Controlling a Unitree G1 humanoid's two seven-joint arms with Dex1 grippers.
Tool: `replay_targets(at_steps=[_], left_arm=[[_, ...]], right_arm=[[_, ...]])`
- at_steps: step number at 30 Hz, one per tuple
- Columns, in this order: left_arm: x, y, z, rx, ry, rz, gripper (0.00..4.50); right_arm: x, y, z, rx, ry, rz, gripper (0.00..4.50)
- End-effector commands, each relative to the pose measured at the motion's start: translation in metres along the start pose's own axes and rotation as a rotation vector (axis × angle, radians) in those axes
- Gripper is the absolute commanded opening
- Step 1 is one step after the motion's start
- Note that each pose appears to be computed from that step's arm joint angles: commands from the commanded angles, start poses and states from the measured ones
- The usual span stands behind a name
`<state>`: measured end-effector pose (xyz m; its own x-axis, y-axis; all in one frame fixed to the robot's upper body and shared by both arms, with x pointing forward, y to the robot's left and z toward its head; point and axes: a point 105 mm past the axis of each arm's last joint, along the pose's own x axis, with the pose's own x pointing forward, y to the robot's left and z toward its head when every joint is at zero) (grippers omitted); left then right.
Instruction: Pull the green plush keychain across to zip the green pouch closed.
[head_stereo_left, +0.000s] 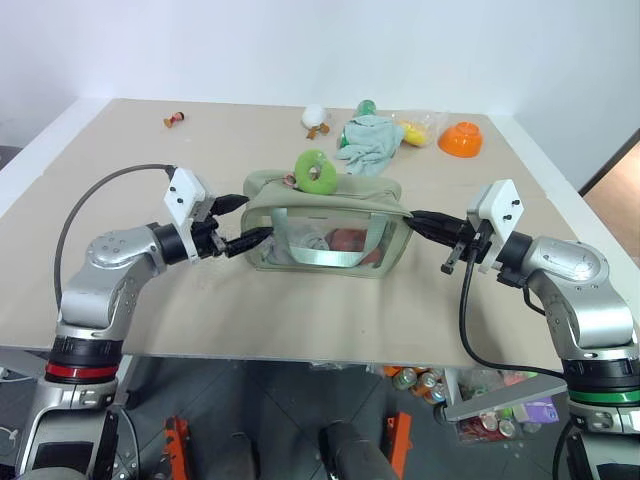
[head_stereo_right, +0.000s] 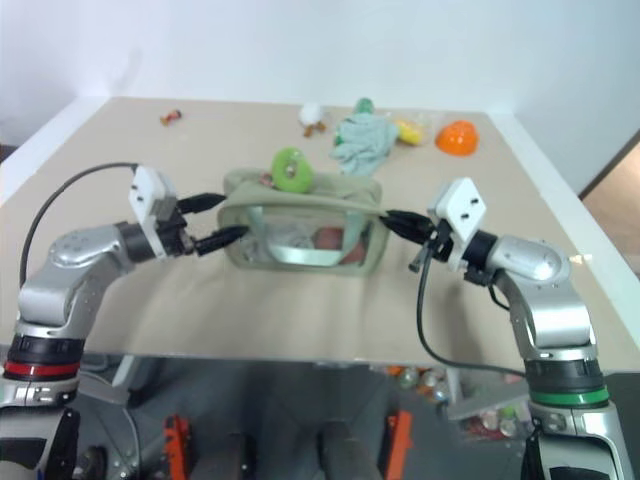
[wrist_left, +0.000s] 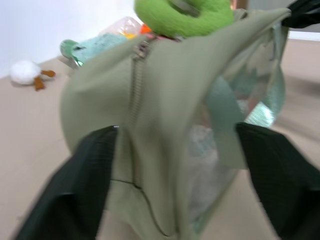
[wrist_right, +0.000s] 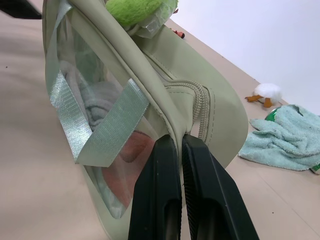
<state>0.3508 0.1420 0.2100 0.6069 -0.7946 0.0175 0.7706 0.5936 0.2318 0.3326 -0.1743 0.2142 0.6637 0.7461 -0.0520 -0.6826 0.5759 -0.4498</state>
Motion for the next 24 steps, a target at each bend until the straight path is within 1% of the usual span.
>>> replay_targets(at_steps=[1,4,5,6,7,8,12,13,14,15,16,17,18,21,22,24], left_arm=[[0.004,0.001,0.014,0.045,-0.046,-0.012,2.28],[0.006,0.0,0.013,0.043,-0.048,-0.021,1.26],[0.006,-0.001,0.013,0.04,-0.048,-0.025,1.04],[0.006,-0.001,0.012,0.039,-0.046,-0.027,0.59],[0.006,-0.001,0.012,0.033,-0.042,-0.028,0.26],[0.006,0.0,0.011,0.032,-0.039,-0.027,0.03],[0.006,0.001,0.011,0.027,-0.037,-0.018,0.03],[0.006,0.001,0.011,0.028,-0.037,-0.018,0.03],[0.006,0.001,0.011,0.031,-0.033,-0.018,0.0],[0.006,0.001,0.01,0.033,-0.031,-0.017,0.0],[0.005,0.002,0.009,0.035,-0.025,-0.015,0.0],[0.004,0.002,0.008,0.036,-0.022,-0.012,0.0],[0.004,0.003,0.008,0.037,-0.018,-0.006,0.0],[0.003,0.003,0.006,0.044,-0.008,0.001,0.0],[0.002,0.003,0.005,0.046,-0.006,0.0,0.0],[0.002,0.002,0.004,0.049,0.0,-0.001,0.0]], right_arm=[[-0.003,-0.001,0.01,0.01,-0.029,-0.005,0.0],[-0.004,0.0,0.012,0.028,-0.031,0.0,0.0],[-0.004,0.0,0.011,0.028,-0.029,0.0,0.0],[-0.004,0.001,0.011,0.03,-0.027,0.003,0.0],[-0.004,0.0,0.011,0.029,-0.025,0.002,0.0],[-0.004,-0.001,0.011,0.017,-0.024,-0.007,0.0],[-0.005,0.0,0.009,0.077,-0.019,0.006,0.0],[-0.005,-0.001,0.012,0.074,-0.036,0.003,0.0],[-0.005,0.001,0.014,0.086,-0.041,0.021,0.76],[-0.005,0.002,0.015,0.093,-0.044,0.035,0.96],[-0.006,0.0,0.017,0.085,-0.044,0.028,1.42],[-0.007,-0.002,0.018,0.092,-0.041,0.02,1.61],[-0.009,-0.006,0.019,0.107,-0.041,0.01,1.96],[-0.019,-0.028,0.033,0.167,-0.062,-0.05,3.03],[-0.022,-0.035,0.04,0.176,-0.067,-0.061,3.46],[-0.026,-0.049,0.055,0.179,-0.089,-0.097,4.02]])
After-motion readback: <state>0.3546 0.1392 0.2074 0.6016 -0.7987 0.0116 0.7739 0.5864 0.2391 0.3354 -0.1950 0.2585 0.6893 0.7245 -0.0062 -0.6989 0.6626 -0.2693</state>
